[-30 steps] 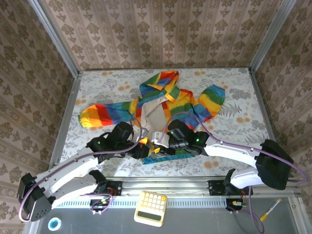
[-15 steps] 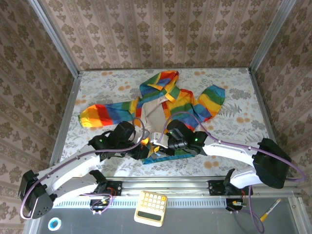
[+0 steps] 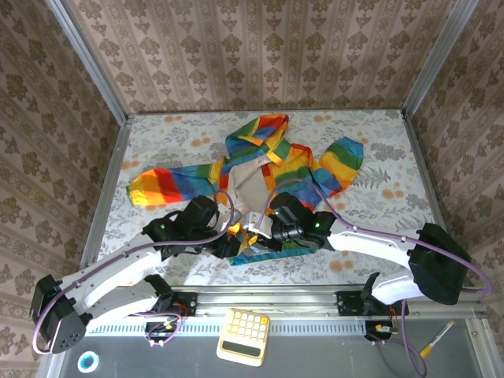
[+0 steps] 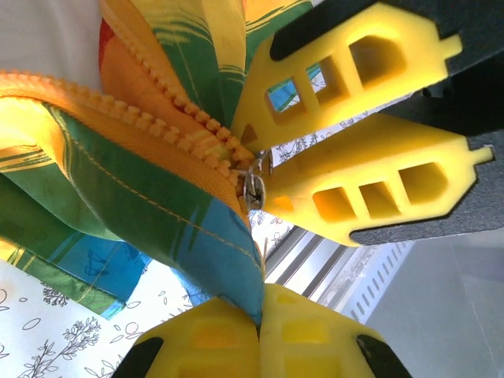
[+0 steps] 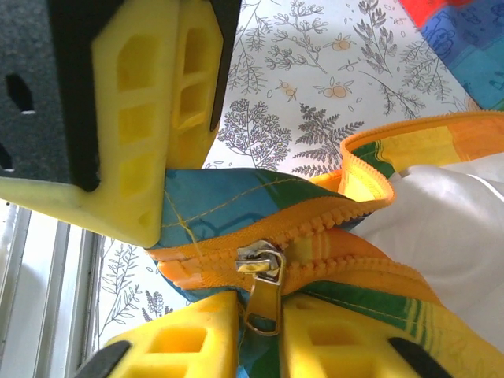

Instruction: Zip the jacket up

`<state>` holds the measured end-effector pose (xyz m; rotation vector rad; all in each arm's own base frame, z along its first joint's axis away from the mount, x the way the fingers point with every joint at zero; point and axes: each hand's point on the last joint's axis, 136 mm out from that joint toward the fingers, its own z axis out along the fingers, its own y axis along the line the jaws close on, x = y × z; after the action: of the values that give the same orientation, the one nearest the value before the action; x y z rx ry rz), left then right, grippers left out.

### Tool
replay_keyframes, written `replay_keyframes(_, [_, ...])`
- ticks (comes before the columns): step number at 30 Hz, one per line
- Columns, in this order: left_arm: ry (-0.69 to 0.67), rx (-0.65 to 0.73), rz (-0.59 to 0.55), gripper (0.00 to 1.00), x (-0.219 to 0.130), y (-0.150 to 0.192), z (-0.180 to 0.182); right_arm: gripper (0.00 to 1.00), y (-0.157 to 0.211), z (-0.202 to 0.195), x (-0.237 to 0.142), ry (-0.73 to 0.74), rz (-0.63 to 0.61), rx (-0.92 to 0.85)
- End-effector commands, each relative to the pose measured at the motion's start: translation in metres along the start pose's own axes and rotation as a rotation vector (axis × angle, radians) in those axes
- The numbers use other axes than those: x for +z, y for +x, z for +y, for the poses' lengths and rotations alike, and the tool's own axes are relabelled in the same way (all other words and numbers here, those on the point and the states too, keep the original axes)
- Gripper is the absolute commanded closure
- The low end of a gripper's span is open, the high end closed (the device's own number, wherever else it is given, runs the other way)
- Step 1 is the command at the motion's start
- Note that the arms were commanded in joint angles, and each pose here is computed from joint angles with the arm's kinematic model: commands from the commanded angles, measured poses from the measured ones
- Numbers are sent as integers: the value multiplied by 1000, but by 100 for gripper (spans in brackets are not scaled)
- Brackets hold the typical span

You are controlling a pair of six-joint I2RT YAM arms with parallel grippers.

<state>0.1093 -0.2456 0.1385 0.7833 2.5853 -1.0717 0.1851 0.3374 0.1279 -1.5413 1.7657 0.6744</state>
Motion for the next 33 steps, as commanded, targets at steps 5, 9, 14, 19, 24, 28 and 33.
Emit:
replay_keyframes(5, [0,19,5,100,-4,-4,-5,84,-17,1,-4,-25,-39,11])
replay_keyframes(9, [1,22,6,100,-4,-4,-5,71,-19,0,-4,-21,-44,18])
replay_keyframes(14, [-3,22,10,100,-5,-3,-5,78,-22,0,-3,-32,-46,20])
replay_keyframes(19, [-12,19,17,100,-4,-1,-3,84,-19,3,3,-72,-21,39])
replay_keyframes(24, [-18,18,19,100,-4,0,-2,93,-15,4,2,-68,-13,43])
replay_keyframes(28, [-19,20,17,100,-5,-1,-3,92,-12,-2,1,-26,-2,46])
replay_keyframes(33, [-14,21,18,100,-5,-2,-4,73,-16,-3,-6,-1,-39,37])
